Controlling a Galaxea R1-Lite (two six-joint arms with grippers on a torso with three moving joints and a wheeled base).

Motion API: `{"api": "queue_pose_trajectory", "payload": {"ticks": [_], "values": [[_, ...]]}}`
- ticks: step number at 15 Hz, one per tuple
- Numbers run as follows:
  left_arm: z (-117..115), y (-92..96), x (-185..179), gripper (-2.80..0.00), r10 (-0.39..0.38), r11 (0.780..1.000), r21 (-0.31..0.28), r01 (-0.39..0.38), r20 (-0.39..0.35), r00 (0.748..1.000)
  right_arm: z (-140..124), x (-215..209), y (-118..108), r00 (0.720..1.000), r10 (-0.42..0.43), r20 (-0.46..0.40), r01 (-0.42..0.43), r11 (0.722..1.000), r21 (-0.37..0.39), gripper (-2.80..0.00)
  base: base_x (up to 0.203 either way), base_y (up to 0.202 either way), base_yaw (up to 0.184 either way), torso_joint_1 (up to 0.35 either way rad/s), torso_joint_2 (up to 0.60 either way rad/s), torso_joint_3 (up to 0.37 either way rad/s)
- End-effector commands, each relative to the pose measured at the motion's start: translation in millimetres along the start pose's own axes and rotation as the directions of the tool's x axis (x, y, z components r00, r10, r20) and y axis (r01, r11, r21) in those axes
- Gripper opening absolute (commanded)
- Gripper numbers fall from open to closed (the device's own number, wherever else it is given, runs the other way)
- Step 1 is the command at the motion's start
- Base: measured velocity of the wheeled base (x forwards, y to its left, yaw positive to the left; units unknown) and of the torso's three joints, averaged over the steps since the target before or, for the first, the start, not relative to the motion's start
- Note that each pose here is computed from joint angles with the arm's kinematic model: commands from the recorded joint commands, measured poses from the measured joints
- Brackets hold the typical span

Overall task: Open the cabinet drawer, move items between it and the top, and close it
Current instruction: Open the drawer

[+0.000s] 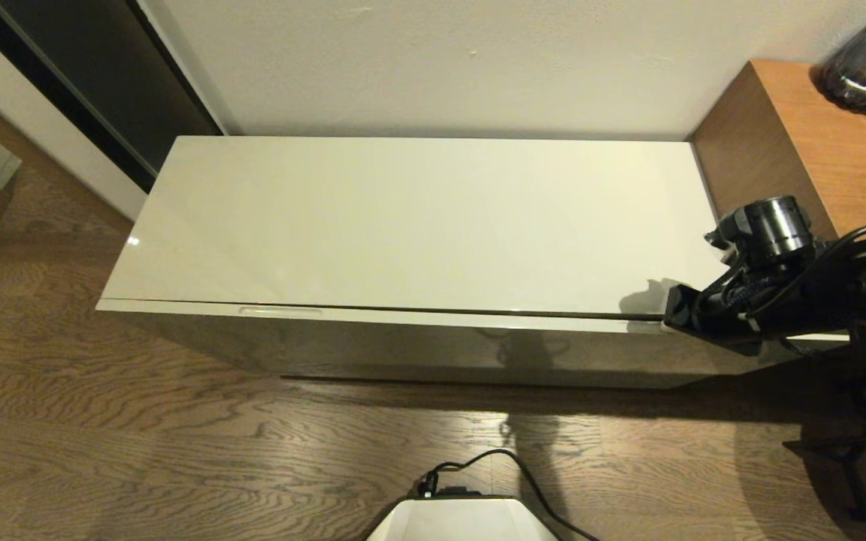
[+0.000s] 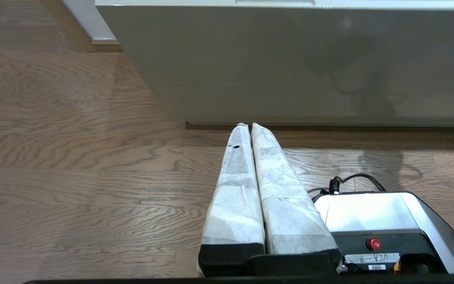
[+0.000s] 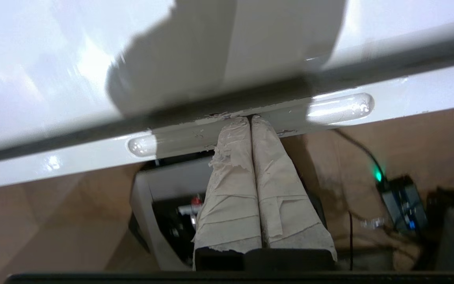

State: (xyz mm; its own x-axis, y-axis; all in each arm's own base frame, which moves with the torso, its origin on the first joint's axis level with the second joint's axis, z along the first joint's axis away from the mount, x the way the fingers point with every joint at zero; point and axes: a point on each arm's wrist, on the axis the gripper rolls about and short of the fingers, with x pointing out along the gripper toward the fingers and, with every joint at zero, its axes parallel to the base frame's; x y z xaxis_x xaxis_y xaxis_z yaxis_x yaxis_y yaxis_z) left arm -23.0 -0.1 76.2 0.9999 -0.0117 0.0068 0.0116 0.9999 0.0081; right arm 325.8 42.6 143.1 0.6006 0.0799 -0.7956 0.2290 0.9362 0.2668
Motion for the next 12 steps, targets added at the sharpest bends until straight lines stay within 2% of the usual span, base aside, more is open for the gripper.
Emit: {"api": "queue_pose_trajectory", "payload": {"ticks": [1,5,8,10,12], "values": [[0.1,0.0,0.1,-2.80,0.001,1.000,0.000,-0.001,-0.001,1.000,-27.7,-7.0,-10.3,0.996,-0.035,-0.088,0.035,0.999,-0.002,-2.80,0.000,0.000,0.000,0.000,0.00,0.000],[0.1,0.0,0.1,-2.80,0.000,1.000,0.000,0.000,-0.001,1.000,-64.0,-40.9,-26.2,0.993,-0.040,-0.112,0.040,0.999,-0.004,-2.80,0.000,0.000,0.000,0.000,0.00,0.000],[0.1,0.0,0.1,-2.80,0.001,1.000,0.000,-0.001,-0.001,1.000,-88.2,-92.6,-38.6,0.999,0.004,-0.037,-0.004,1.000,-0.003,-2.80,0.000,0.000,0.000,0.000,0.00,0.000],[0.1,0.0,0.1,-2.80,0.001,1.000,0.000,-0.001,-0.001,1.000,-101.2,-100.5,-45.3,0.998,-0.004,-0.058,0.004,1.000,-0.004,-2.80,0.000,0.000,0.000,0.000,0.00,0.000],[0.2,0.0,0.2,-2.80,0.001,1.000,0.000,-0.001,-0.002,1.000,-105.2,-121.1,-47.7,1.000,0.023,0.010,-0.023,1.000,-0.003,-2.80,0.000,0.000,0.000,0.000,0.00,0.000]]}}
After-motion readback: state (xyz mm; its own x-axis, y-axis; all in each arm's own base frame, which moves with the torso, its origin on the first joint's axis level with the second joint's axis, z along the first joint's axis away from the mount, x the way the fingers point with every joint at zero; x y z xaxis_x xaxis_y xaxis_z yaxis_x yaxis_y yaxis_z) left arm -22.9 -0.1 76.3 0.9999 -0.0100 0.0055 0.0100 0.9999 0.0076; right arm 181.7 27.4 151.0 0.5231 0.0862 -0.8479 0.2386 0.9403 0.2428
